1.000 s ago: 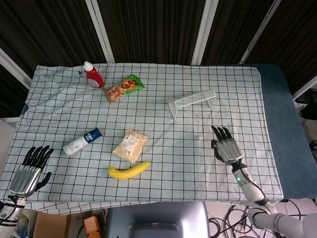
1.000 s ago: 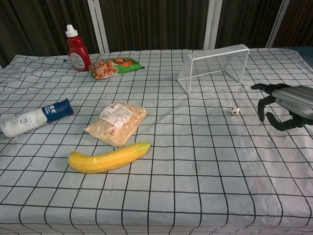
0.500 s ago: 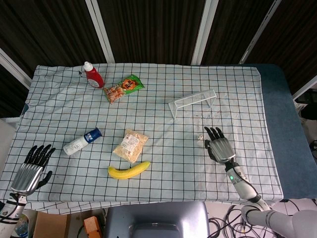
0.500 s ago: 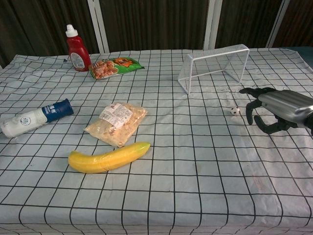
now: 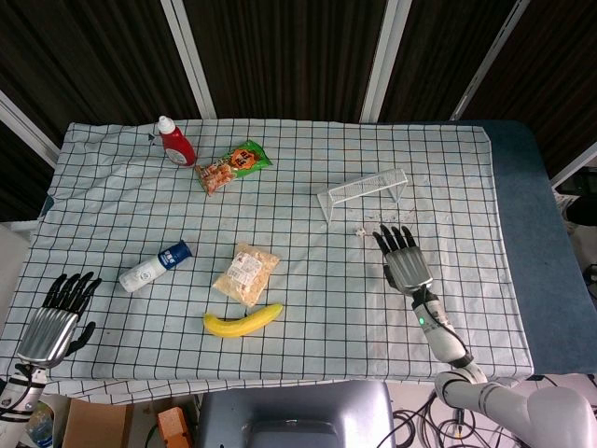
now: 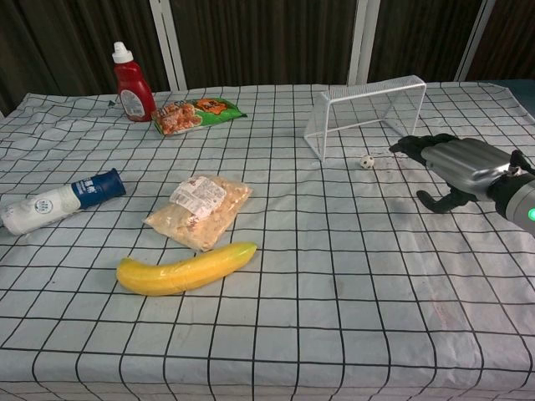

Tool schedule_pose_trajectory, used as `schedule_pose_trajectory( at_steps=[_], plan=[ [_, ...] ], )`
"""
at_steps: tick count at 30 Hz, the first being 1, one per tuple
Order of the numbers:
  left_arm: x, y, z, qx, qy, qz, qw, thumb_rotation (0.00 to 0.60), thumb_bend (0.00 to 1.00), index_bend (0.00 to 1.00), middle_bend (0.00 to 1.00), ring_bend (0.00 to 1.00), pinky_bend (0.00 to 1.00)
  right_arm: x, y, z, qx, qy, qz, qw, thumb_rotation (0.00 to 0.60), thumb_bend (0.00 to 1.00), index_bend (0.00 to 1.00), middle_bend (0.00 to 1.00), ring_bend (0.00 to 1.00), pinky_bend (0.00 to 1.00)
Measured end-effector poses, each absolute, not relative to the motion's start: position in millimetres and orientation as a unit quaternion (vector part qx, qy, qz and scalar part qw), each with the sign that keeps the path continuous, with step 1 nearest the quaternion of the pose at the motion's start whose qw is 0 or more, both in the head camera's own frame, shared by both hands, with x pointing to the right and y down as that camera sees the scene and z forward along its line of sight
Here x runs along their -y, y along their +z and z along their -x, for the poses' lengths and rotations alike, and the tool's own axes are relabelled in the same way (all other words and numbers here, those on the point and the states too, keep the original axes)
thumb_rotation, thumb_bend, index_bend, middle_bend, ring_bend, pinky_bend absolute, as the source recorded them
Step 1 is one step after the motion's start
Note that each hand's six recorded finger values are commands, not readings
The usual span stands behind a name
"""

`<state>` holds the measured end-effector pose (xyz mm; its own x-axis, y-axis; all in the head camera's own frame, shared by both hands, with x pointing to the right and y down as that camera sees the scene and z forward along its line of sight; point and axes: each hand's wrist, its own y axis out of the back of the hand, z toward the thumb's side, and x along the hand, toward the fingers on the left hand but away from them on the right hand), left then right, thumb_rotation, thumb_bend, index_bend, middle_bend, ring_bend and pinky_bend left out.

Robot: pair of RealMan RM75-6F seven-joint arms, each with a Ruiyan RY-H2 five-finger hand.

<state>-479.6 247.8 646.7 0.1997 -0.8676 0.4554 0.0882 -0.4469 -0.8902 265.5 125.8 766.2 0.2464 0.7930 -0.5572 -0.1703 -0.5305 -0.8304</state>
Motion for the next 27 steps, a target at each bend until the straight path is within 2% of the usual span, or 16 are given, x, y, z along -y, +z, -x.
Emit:
schedule_pose_trajectory(
  at_steps=[4,9,17,23,27],
  plan=[
    [-251,645,480,-0.305,-0.554,0.645,0.43,0.6,0.41,0.0,0.03,0.0,0.04,-115,749,-261,0.288,0.535,0.66,0.442,0.6,0.24,0.0,0.01,0.04,0.0],
    [-254,643,477,-0.307,-0.549,0.646,0.433,0.6,0.41,0.0,0.03,0.0,0.04,-104,712,-263,0.374,0.467,0.651,0.467,0.6,0.23,0.0,0.01,0.05,0.0],
    [-257,639,474,-0.316,-0.545,0.641,0.438,0.6,0.41,0.0,0.02,0.0,0.03,-113,686,-278,0.383,0.455,0.646,0.479,0.6,0.23,0.0,0.0,0.0,0.0],
    [-263,627,477,-0.329,-0.558,0.623,0.439,0.6,0.41,0.0,0.02,0.0,0.03,-155,653,-317,0.344,0.488,0.648,0.473,0.6,0.23,0.0,0.0,0.0,0.0],
    [-263,613,479,-0.337,-0.559,0.61,0.449,0.6,0.41,0.0,0.02,0.0,0.03,-207,605,-368,0.329,0.54,0.632,0.448,0.6,0.23,0.0,0.0,0.0,0.0]
  ],
)
